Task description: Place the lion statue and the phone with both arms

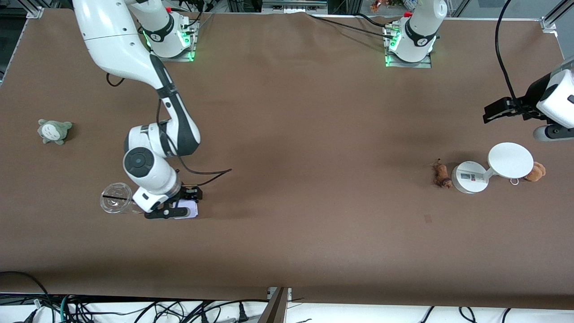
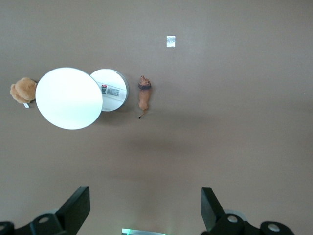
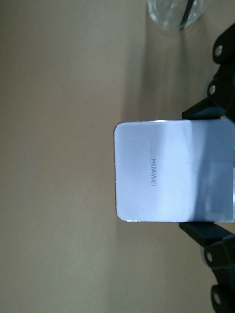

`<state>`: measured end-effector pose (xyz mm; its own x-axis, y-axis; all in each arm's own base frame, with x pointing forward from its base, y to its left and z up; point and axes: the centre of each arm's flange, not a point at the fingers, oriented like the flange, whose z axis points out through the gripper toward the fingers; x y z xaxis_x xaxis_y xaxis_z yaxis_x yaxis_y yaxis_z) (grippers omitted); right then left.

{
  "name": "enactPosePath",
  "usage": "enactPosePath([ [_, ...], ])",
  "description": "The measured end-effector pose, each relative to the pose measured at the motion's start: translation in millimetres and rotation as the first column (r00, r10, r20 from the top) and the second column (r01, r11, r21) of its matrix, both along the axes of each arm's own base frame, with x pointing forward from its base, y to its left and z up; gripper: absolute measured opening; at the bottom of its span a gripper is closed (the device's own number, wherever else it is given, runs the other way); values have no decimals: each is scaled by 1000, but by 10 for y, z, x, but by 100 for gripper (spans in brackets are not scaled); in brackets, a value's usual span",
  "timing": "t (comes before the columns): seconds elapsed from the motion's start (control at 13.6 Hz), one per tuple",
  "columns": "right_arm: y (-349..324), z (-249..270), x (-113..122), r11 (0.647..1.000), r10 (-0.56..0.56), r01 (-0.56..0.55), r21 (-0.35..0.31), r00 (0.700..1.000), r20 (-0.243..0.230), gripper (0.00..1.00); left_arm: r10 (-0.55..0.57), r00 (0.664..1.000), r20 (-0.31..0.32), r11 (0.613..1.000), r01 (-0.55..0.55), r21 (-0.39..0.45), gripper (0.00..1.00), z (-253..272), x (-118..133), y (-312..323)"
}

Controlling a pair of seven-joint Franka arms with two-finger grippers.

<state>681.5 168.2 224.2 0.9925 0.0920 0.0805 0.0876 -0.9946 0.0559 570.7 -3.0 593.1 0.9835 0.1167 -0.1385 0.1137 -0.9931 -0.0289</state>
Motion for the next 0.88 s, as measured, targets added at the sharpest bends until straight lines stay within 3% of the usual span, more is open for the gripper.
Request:
enactPosePath([
  [0.37,-413,-115,6,1000,-2,1,-8,1000,-23,85,5,1000,-9,1000,-5,0,100,-60,12,30],
  [0.88,-453,-365,-54,1000,-14,14,9,1000,-4,89,4,1000,15,1000,-4,-1,100,-4,35,22],
])
